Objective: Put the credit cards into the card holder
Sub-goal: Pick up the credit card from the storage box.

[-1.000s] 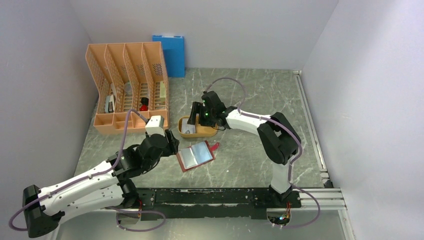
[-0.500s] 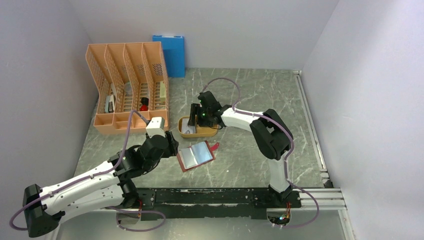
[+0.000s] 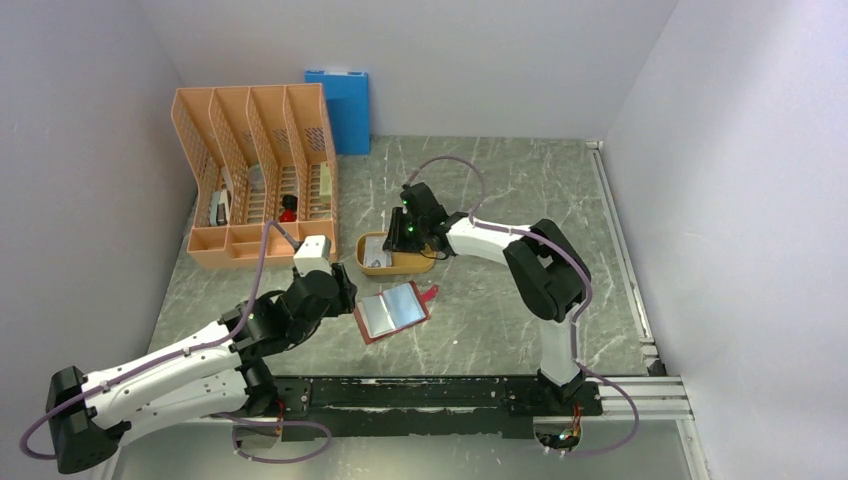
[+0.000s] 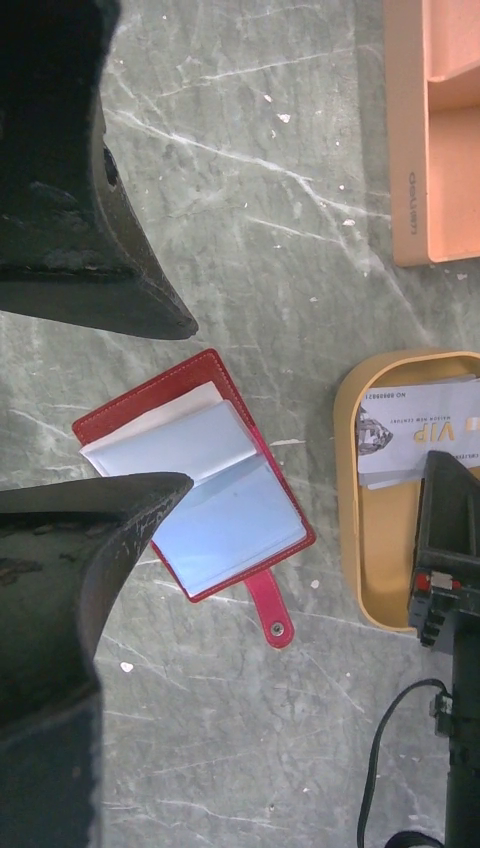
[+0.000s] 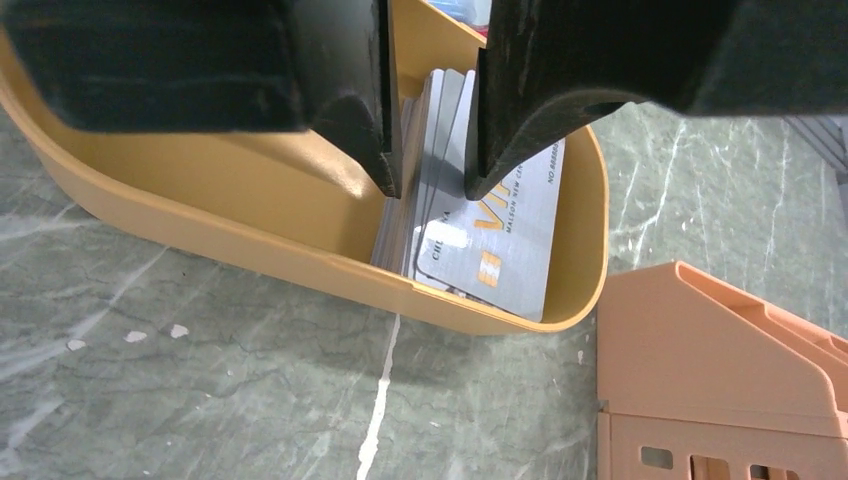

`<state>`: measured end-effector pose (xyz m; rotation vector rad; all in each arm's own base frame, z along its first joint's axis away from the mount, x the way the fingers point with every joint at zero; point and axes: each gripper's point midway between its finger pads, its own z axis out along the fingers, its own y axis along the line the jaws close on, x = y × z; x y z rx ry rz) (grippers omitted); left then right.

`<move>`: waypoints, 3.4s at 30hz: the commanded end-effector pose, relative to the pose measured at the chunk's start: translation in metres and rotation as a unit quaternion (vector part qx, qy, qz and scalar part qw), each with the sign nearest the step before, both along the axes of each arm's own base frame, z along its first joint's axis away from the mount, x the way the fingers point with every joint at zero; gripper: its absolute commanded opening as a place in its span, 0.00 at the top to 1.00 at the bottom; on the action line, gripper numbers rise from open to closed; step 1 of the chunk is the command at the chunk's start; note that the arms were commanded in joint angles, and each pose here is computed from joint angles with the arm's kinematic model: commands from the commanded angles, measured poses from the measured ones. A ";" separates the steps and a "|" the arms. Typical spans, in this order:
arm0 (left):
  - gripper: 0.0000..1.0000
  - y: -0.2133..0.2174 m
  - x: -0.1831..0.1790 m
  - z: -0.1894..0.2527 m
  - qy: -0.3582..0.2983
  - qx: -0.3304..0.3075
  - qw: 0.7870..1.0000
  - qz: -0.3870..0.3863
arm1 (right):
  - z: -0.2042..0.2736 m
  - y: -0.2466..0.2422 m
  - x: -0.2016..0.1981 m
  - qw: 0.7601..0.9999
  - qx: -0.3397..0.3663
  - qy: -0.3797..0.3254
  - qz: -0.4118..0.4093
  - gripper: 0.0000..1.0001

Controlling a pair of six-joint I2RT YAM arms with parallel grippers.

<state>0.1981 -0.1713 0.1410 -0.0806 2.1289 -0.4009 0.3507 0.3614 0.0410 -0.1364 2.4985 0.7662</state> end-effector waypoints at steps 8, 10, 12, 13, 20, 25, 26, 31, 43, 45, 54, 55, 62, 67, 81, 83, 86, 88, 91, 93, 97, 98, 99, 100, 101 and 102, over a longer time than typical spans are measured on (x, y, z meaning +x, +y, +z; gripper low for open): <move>0.44 -0.002 0.006 0.002 -0.011 -0.009 1.000 0.011 | 0.011 -0.018 -0.007 0.999 0.035 -0.002 -0.003 0.64; 0.44 -0.010 0.012 0.007 -0.021 -0.019 1.000 0.004 | 0.017 -0.018 -0.004 0.999 0.037 -0.013 -0.006 0.59; 0.44 -0.023 0.023 0.014 -0.027 -0.032 0.999 -0.002 | 0.018 -0.020 -0.003 0.999 0.033 -0.016 -0.009 0.58; 0.44 -0.029 0.029 0.011 -0.017 -0.031 0.999 -0.006 | 0.018 -0.020 -0.003 0.999 0.033 -0.015 -0.012 0.58; 0.46 -0.062 0.091 -0.005 0.067 -0.073 0.995 -0.026 | 0.025 -0.022 0.002 0.998 0.043 -0.020 -0.037 0.56; 0.46 -0.071 0.122 -0.011 0.079 -0.078 0.994 -0.022 | 0.028 -0.016 0.005 0.998 0.054 -0.017 -0.037 0.55; 0.46 -0.071 0.127 -0.014 0.081 -0.075 0.994 -0.019 | 0.028 -0.015 0.005 0.998 0.055 -0.016 -0.038 0.55; 0.46 -0.069 0.144 -0.025 0.090 -0.056 0.994 -0.008 | 0.027 -0.014 0.004 0.998 0.059 -0.012 -0.036 0.55; 0.42 -0.051 0.154 -0.057 0.116 -0.008 0.993 0.022 | 0.021 -0.024 -0.008 0.997 0.058 -0.011 -0.039 0.51; 0.42 -0.050 0.155 -0.062 0.120 -0.003 0.992 0.026 | 0.020 -0.026 -0.010 0.997 0.057 -0.011 -0.041 0.51; 0.42 -0.047 0.157 -0.082 0.148 0.006 0.989 0.028 | 0.018 -0.029 -0.014 0.997 0.059 -0.009 -0.040 0.51; 0.42 -0.048 0.156 -0.082 0.149 0.005 0.989 0.027 | 0.017 -0.028 -0.014 0.997 0.058 -0.008 -0.040 0.51; 0.47 -0.062 0.153 -0.078 0.148 -0.025 0.989 -0.004 | 0.016 -0.024 -0.012 0.998 0.061 -0.003 -0.035 0.50; 0.50 -0.070 0.149 -0.079 0.154 -0.044 0.987 -0.021 | 0.014 -0.021 -0.012 0.997 0.064 0.003 -0.030 0.50; 0.49 -0.054 0.149 -0.061 0.131 -0.030 0.991 0.008 | 0.010 -0.023 -0.006 0.997 0.054 0.013 -0.043 0.46; 0.49 -0.052 0.148 -0.055 0.125 -0.031 0.992 0.011 | 0.009 -0.021 -0.005 0.997 0.059 0.018 -0.040 0.47; 0.49 -0.050 0.145 -0.050 0.122 -0.034 0.992 0.011 | 0.008 -0.016 -0.004 0.997 0.064 0.024 -0.034 0.48; 0.49 -0.049 0.142 -0.047 0.120 -0.037 0.992 0.011 | 0.006 -0.013 -0.003 0.997 0.064 0.029 -0.030 0.49; 0.49 -0.046 0.139 -0.045 0.118 -0.037 0.992 0.012 | 0.001 -0.010 -0.002 0.997 0.060 0.036 -0.026 0.50; 0.49 -0.044 0.138 -0.048 0.120 -0.033 0.992 0.012 | -0.003 -0.010 -0.002 0.997 0.054 0.039 -0.024 0.50; 0.49 -0.044 0.137 -0.055 0.128 -0.030 0.991 0.012 | -0.014 -0.016 -0.005 0.998 0.034 0.052 -0.030 0.56; 0.49 -0.044 0.137 -0.056 0.130 -0.030 0.991 0.011 | -0.016 -0.018 -0.006 0.998 0.032 0.053 -0.031 0.58; 0.49 -0.044 0.137 -0.057 0.130 -0.029 0.991 0.011 | -0.018 -0.021 -0.007 0.998 0.029 0.054 -0.034 0.60; 0.49 -0.044 0.137 -0.058 0.131 -0.028 0.991 0.011 | -0.019 -0.023 -0.007 0.997 0.030 0.055 -0.037 0.62; 0.49 -0.043 0.138 -0.059 0.133 -0.027 0.991 0.012 | -0.019 -0.024 -0.008 0.997 0.032 0.056 -0.039 0.64; 0.49 -0.043 0.138 -0.060 0.134 -0.026 0.990 0.012 | -0.020 -0.027 -0.009 0.997 0.032 0.058 -0.042 0.67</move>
